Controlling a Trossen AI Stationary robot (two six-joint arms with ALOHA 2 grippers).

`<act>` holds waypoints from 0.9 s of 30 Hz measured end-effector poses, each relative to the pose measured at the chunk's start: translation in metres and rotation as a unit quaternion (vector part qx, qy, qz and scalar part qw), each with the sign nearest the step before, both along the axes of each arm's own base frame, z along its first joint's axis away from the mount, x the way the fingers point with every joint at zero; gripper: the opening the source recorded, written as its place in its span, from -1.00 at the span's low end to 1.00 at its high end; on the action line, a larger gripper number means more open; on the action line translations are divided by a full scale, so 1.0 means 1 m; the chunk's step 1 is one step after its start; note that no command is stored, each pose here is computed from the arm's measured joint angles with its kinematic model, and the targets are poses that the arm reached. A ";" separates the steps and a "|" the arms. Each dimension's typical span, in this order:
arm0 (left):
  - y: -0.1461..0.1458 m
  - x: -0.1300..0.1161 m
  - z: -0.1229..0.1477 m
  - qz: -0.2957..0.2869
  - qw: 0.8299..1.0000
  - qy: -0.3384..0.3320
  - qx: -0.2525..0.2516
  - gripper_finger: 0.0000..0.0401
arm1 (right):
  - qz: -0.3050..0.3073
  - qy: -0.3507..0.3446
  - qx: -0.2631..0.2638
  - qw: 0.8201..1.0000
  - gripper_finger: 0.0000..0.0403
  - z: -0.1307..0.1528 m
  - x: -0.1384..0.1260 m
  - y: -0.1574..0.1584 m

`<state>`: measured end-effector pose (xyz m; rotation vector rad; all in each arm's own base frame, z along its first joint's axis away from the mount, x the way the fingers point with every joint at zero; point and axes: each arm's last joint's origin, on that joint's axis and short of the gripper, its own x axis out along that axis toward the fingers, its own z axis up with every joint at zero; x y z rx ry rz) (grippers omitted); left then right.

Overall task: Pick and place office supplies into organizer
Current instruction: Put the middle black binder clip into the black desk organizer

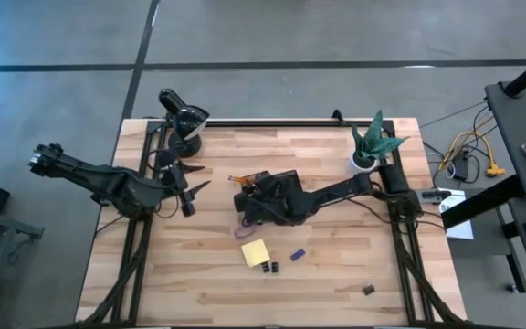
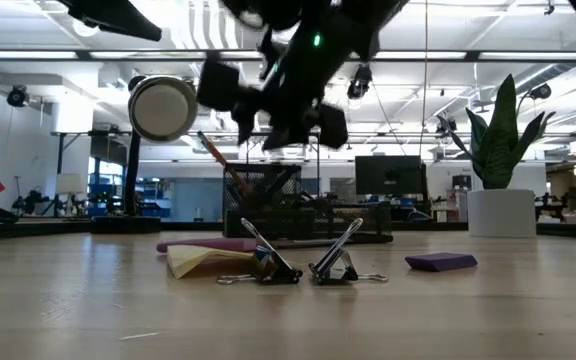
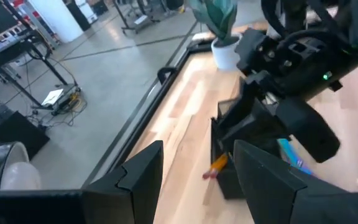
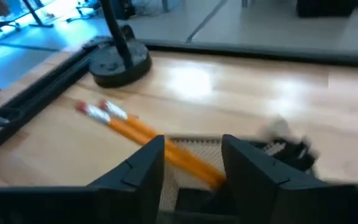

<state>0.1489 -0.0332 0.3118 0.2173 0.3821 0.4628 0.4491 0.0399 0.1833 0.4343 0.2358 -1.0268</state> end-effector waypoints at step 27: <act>-0.015 0.029 -0.031 -0.012 0.968 0.032 -0.248 -0.10 | 0.471 0.322 0.235 0.787 -0.26 -0.010 -0.081 0.096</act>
